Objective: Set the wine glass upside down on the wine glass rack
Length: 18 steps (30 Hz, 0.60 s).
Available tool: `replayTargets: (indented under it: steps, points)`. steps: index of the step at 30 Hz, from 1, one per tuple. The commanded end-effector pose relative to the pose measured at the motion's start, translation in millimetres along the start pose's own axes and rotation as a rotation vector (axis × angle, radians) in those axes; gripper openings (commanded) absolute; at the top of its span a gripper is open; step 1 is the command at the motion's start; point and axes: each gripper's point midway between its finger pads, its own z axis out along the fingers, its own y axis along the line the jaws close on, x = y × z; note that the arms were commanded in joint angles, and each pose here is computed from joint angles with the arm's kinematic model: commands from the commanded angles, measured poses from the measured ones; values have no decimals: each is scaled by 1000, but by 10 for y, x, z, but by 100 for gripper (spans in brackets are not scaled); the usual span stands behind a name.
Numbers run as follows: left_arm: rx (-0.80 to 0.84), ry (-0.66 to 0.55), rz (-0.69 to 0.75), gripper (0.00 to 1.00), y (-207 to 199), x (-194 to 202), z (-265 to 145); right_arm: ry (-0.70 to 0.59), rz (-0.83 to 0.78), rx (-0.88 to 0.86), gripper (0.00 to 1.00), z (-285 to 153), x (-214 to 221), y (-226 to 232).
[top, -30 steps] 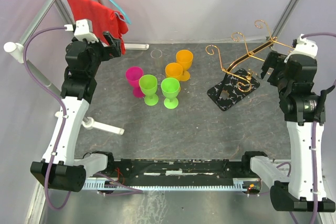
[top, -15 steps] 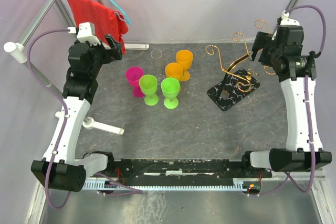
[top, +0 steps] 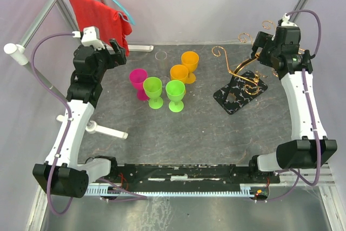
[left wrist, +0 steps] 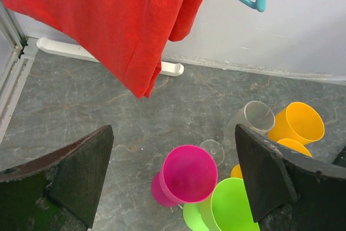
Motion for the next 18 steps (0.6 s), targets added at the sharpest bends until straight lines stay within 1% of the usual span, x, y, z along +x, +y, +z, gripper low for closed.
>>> replayTargets:
  steps: [1, 6, 12, 14, 18]
  points:
    - [-10, -46, 39, 99, 27, -112, -21, -44, 64, -22, 100, 152, -108, 84]
    - [-21, -56, 53, 99, 59, -116, -36, -35, 60, 36, 100, 267, -77, 11]
    - [-20, -60, 53, 99, 60, -93, -37, -5, 17, 79, 100, 434, -32, 0]
    - [-21, -59, 54, 99, 66, -85, -37, -3, -9, 82, 100, 438, -49, 25]
    - [-21, -63, 54, 99, 66, -92, -43, -42, -43, 69, 100, 344, -146, 116]
